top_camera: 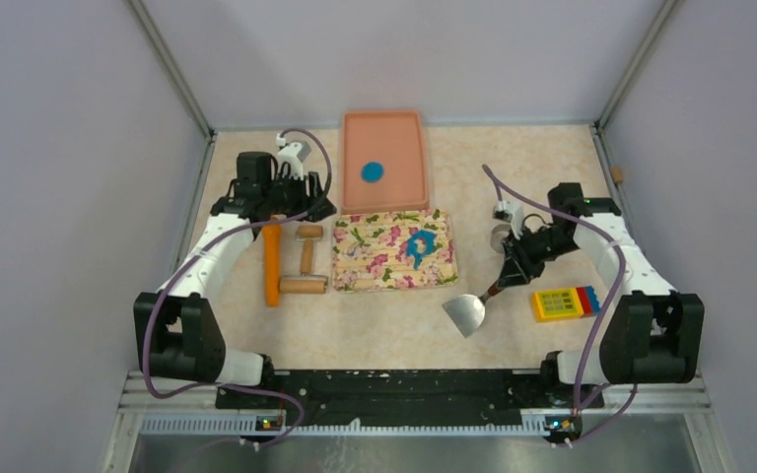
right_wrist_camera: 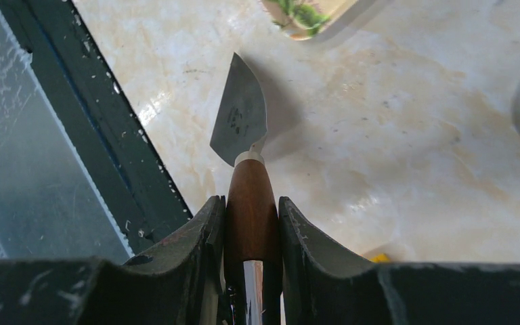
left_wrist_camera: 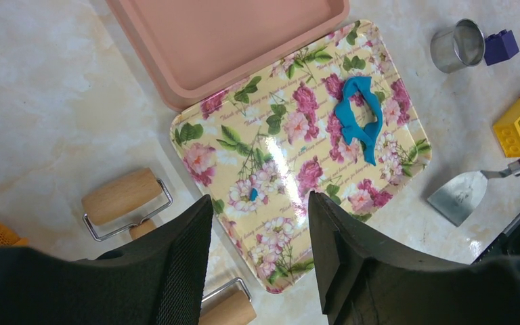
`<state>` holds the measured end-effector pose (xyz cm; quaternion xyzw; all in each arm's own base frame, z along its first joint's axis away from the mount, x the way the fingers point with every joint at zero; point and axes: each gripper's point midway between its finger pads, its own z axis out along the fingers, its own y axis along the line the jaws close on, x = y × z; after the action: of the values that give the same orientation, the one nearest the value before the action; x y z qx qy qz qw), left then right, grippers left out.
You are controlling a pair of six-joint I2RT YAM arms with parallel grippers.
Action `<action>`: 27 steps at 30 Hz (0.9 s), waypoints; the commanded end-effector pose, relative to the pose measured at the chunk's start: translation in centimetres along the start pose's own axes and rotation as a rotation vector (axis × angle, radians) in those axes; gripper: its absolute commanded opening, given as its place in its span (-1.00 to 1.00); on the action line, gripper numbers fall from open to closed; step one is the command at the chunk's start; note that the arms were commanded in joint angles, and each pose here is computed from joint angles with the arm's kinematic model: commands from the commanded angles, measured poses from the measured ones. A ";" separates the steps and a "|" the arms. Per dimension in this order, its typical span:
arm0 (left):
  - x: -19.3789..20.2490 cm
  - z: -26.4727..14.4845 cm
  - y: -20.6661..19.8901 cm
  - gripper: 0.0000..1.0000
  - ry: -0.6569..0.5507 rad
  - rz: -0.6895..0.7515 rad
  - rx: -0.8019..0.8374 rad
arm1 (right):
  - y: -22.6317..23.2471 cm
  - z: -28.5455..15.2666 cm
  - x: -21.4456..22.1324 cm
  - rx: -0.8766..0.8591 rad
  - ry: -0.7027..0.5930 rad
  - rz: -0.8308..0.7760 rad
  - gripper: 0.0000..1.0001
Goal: Roll out the dumpling wrappers from the dough
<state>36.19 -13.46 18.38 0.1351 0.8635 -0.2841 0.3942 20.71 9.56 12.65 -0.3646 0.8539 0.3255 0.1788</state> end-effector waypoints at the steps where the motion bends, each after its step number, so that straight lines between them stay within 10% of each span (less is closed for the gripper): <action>1: -1.2 -0.5 -0.6 0.15 -0.054 0.015 0.017 | 0.7 1.6 -0.9 -0.012 -0.023 -0.146 -1.00; 15: -0.4 -0.5 -0.6 0.18 -0.043 0.009 0.017 | -1.5 4.3 0.9 0.007 0.051 -0.120 -0.87; 27: 0.2 -0.2 -0.5 0.19 -0.033 -0.009 0.023 | -3.9 4.1 0.5 0.133 0.070 -0.070 -0.32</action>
<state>35.63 -13.49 17.30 0.1274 0.8684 -0.2884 0.3828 20.43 12.12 9.71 -0.3533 0.8568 0.3432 0.1527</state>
